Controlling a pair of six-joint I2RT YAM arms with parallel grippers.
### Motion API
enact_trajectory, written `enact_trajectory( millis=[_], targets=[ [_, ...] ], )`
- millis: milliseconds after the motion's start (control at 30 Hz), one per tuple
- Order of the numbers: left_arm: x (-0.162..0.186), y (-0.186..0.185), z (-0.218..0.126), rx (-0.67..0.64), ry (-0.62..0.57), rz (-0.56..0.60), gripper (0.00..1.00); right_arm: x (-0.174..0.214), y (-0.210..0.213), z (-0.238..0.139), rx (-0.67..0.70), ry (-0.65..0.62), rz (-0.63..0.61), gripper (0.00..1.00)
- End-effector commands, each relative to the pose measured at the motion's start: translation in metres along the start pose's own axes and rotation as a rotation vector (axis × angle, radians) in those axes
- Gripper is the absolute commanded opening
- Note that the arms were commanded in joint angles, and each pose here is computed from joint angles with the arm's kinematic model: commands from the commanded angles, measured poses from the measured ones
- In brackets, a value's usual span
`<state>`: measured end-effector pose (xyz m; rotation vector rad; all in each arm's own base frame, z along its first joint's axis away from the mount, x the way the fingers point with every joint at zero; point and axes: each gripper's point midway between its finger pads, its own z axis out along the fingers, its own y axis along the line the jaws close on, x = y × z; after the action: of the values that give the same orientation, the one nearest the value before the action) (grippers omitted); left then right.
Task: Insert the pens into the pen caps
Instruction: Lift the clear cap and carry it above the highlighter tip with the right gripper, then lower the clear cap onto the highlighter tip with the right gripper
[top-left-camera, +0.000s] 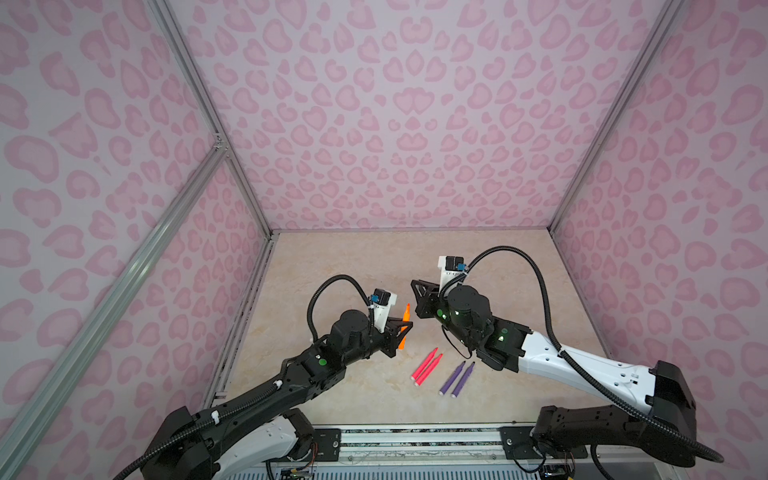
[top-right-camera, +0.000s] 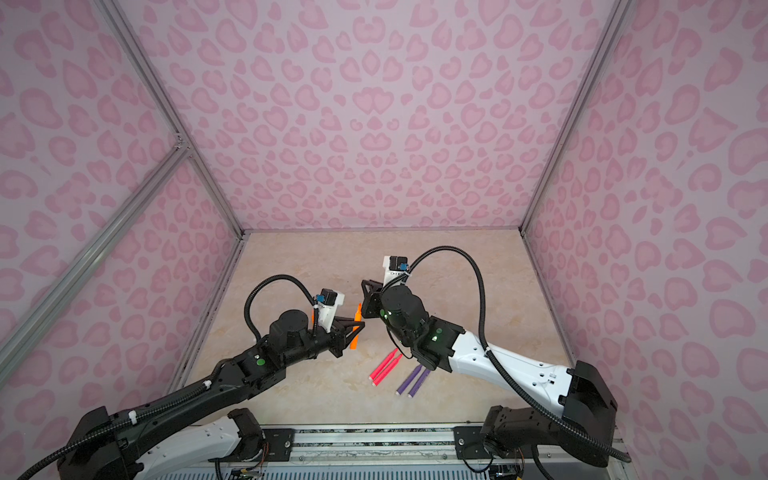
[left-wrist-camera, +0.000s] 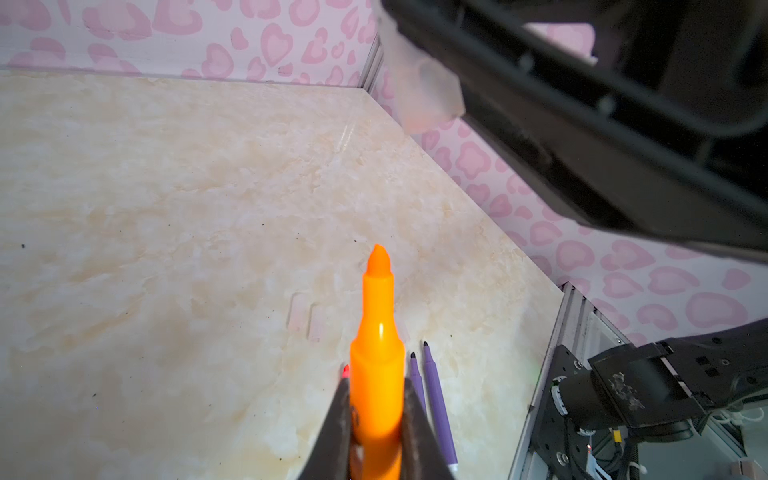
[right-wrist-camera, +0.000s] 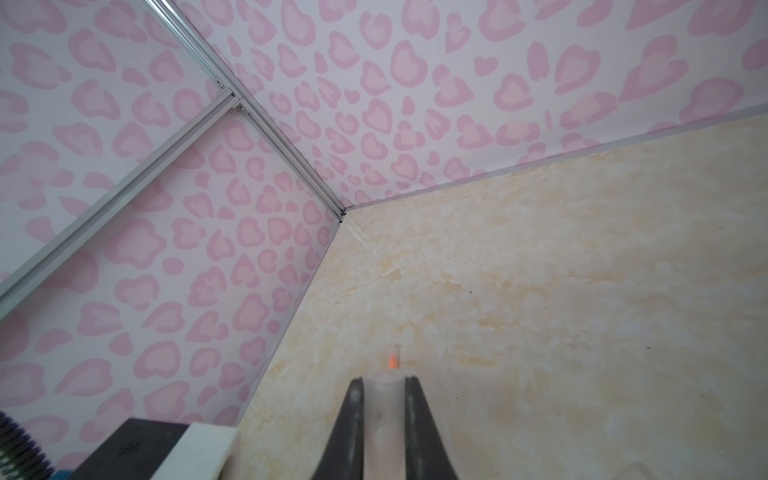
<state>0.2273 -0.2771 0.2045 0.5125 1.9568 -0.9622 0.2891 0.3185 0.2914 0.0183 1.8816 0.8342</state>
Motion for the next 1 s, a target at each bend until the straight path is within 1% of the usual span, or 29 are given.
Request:
enact_trajectory(
  millis=[0,367,700,967],
  targets=[
    [-0.013,-0.002,-0.002,-0.004,-0.048,0.006,0.03,-0.004,0.006,0.003,-0.004,-0.033,0.009,0.0],
    [-0.014,0.001,-0.002,-0.018,-0.05,0.004,0.03,0.012,0.007,0.013,-0.001,-0.003,0.017,0.0],
    [-0.015,0.006,-0.005,-0.051,-0.062,0.0,0.03,0.035,0.007,0.017,0.003,0.037,0.017,0.0],
    [-0.017,0.014,-0.009,-0.093,-0.087,-0.015,0.03,0.04,0.007,0.017,0.01,0.041,0.01,0.0]
  ],
)
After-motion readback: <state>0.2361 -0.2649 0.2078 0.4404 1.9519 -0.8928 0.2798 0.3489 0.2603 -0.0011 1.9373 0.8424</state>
